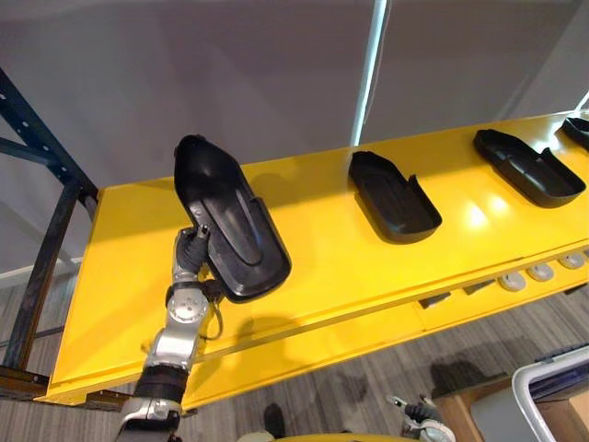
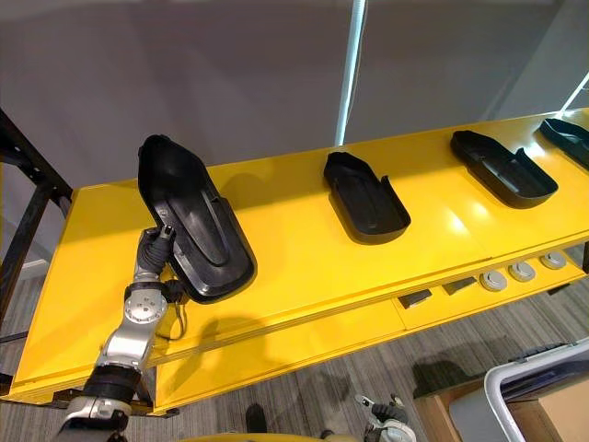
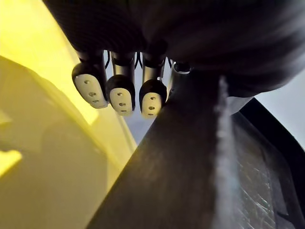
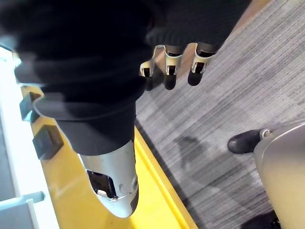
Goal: Walk over and take plastic housings, then place them on the shelf
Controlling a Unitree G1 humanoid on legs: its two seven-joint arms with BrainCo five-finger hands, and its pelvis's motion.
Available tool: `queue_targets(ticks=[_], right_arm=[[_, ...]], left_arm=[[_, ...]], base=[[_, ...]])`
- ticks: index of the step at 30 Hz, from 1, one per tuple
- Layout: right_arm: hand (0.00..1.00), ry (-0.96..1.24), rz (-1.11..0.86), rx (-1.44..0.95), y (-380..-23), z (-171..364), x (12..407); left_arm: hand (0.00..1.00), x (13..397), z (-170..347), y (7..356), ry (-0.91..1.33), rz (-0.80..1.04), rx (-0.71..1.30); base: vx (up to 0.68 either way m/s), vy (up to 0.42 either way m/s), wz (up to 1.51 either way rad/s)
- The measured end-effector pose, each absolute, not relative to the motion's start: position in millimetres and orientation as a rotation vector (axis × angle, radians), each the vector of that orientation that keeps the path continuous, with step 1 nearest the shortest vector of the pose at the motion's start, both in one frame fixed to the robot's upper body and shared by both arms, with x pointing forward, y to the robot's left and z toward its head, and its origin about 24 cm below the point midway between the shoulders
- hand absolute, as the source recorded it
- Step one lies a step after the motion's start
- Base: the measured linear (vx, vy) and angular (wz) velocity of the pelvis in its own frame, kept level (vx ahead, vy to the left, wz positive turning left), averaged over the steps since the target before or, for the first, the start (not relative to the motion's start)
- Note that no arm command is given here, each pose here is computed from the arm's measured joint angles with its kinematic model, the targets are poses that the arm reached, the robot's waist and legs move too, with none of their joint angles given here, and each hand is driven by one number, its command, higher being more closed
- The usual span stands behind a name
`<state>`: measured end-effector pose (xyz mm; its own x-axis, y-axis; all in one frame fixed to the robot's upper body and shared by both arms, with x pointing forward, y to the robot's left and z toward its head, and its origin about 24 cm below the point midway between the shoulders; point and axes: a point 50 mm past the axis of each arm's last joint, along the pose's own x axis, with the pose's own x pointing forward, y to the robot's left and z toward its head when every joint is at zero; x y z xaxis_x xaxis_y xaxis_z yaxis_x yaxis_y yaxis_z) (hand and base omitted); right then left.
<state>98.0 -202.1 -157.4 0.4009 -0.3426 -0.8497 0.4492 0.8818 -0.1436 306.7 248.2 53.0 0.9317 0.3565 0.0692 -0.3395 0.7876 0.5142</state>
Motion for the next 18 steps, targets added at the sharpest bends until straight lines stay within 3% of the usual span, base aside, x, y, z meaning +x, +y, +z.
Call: queue_targets(ticks=[2,3,18], right_arm=[[0.00,1.045,-0.502,0.114,-202.2,-157.5,97.7],[0.00,1.045,-0.501,0.115,-202.1,-157.4,97.9],[0.00,1.036,-0.479,0.130,-199.8,-157.0,101.5]], left_arm=[[1.00,312.1,56.5,251.6,0.037,0.382,0.576],[0.00,314.5,57.9,253.0,0.041,0.384,0.583],[0.00,337.2,77.3,259.4,0.042,0.412,0.635]], base=[[0.05,0.003,-0.04],[0.06,0.005,-0.02],[0.03,0.001,-0.02]])
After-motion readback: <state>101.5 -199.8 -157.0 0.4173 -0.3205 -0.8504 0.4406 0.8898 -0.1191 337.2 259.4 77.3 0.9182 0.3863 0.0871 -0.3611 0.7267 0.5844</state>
